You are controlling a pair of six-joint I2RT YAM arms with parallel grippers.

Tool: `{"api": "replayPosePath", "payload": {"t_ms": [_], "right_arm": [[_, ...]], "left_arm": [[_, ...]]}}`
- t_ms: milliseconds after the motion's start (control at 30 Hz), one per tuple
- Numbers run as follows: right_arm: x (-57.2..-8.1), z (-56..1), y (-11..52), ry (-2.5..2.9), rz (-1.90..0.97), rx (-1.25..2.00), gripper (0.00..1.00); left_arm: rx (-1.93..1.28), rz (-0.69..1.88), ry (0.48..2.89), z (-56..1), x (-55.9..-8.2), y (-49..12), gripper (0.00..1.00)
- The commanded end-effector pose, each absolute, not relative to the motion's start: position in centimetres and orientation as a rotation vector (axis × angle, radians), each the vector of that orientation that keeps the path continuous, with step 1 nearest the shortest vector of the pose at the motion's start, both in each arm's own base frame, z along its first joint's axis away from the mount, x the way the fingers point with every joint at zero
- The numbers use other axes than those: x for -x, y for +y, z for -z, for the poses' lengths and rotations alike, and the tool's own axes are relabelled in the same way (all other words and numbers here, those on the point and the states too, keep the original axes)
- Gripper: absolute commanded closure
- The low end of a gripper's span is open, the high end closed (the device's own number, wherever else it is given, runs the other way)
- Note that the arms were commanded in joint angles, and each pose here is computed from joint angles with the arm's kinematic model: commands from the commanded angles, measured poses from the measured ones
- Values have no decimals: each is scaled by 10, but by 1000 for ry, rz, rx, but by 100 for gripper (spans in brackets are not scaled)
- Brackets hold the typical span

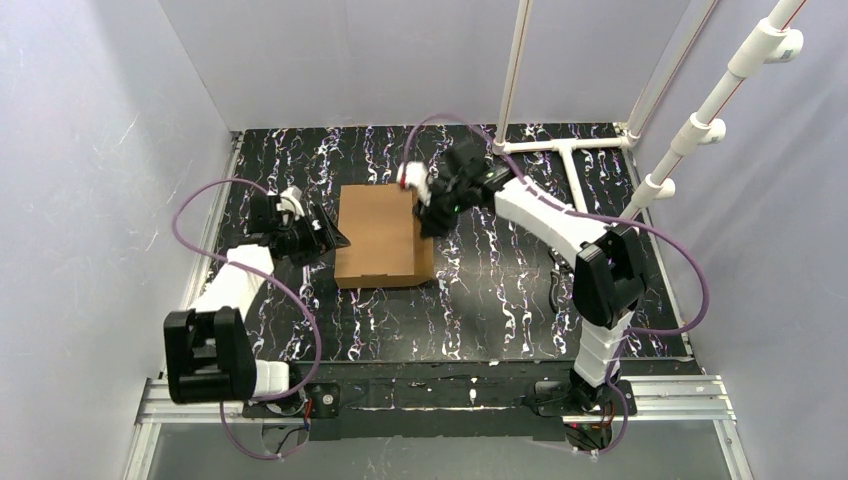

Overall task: Fold the paper box
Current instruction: Close the paper box at the center of the board.

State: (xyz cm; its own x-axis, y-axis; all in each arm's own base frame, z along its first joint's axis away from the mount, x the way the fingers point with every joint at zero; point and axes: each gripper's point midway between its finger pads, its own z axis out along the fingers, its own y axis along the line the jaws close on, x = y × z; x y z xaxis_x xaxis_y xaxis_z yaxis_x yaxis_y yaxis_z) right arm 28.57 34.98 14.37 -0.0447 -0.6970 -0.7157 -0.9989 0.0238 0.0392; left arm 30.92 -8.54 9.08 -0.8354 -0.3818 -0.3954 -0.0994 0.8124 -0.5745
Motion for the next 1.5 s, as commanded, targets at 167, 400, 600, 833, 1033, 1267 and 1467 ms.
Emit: {"api": "replayPosePath", "payload": {"t_ms": [167, 400, 600, 833, 1033, 1267, 1467], "right_arm": [[-435, -216, 367, 1792, -692, 1020, 99], [-503, -185, 388, 1842, -598, 876, 99], [-541, -160, 406, 1815, -554, 887, 99], [-525, -120, 416, 1843, -636, 1012, 99], [-508, -106, 413, 1854, -652, 1113, 99], [-499, -96, 403, 1893, -609, 1162, 99], [-481, -95, 398, 1909, -638, 1221, 99]], "left_arm": [[443, 702, 2319, -134, -287, -65, 19], [710, 752, 2320, -123, -248, -69, 57], [876, 855, 2407, -85, -227, -83, 73], [940, 936, 2485, -61, -230, -93, 74], [947, 938, 2481, -57, -239, -92, 74], [1012, 908, 2523, -43, -244, -90, 73], [1025, 881, 2541, -36, -248, -87, 73]]}}
